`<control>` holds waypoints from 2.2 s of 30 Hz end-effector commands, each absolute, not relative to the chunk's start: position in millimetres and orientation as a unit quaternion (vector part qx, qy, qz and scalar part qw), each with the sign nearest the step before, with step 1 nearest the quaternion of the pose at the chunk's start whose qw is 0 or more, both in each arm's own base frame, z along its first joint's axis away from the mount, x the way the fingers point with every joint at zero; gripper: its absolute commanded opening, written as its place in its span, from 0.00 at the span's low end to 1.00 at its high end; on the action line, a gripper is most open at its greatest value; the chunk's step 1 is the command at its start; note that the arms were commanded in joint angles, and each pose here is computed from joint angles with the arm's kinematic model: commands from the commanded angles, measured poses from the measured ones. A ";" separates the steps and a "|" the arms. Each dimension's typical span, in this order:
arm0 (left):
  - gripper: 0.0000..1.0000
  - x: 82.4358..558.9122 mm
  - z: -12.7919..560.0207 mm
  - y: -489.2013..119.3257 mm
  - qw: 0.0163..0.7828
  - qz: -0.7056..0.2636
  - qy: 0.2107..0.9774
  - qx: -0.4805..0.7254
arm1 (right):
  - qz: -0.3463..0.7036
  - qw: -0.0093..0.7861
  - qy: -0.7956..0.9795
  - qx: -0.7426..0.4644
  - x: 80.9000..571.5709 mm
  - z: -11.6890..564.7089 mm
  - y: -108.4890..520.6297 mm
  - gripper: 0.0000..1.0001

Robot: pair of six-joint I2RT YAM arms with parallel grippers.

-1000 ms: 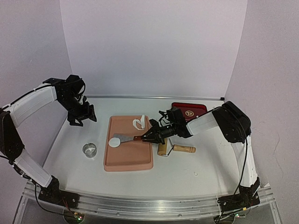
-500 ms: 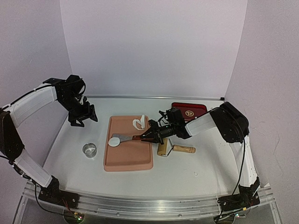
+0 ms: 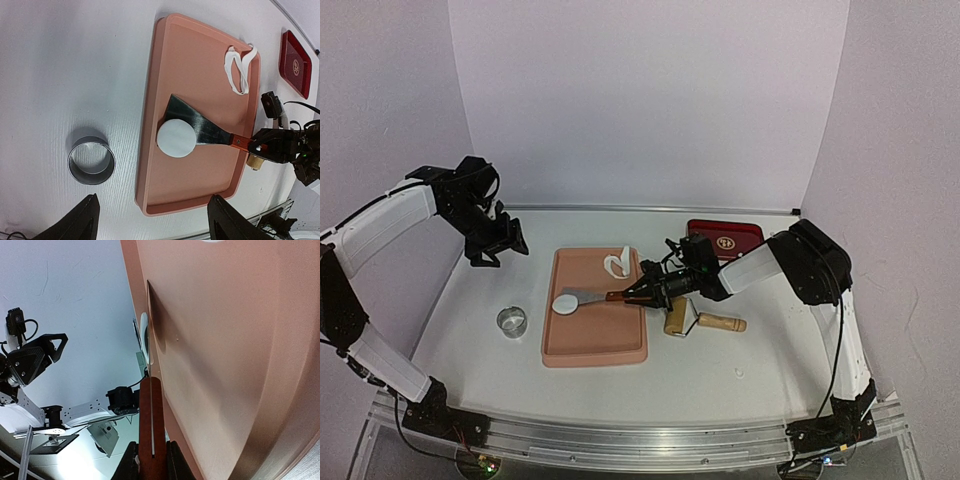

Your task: Roll out the dumpling wrappers from the dough

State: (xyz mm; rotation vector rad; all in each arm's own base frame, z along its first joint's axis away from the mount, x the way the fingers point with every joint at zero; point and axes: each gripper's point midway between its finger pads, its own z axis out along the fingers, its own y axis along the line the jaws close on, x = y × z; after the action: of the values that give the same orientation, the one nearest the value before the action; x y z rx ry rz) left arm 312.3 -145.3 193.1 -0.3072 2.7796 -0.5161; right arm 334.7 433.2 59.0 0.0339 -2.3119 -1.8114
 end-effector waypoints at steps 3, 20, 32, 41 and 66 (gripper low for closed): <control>0.76 315.6 214.9 -144.5 0.182 -0.195 0.957 -0.111 | -0.613 0.136 -0.778 -0.021 331.6 48.4 429.7 0.00; 0.76 314.4 221.3 -139.8 0.196 -0.189 0.956 -0.108 | -0.685 0.120 -0.719 -0.002 341.4 107.1 438.0 0.00; 0.76 314.7 221.1 -139.4 0.200 -0.191 0.954 -0.112 | -0.698 0.104 -0.708 0.006 347.4 135.0 431.0 0.00; 1.00 322.6 235.3 -126.5 0.244 -0.171 0.945 -0.135 | -0.718 0.078 -0.691 -0.011 369.0 183.6 417.4 0.00; 1.00 310.4 236.0 -123.2 0.255 -0.180 0.940 -0.135 | -0.743 -0.059 -0.661 -0.081 446.3 266.9 284.1 0.00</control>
State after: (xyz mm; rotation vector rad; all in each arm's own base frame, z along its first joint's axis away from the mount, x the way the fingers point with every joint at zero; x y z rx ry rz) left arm 311.1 -124.5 221.9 -0.3777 2.6051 -0.4610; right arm 445.5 313.2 227.3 -0.3287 -2.1449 -2.2918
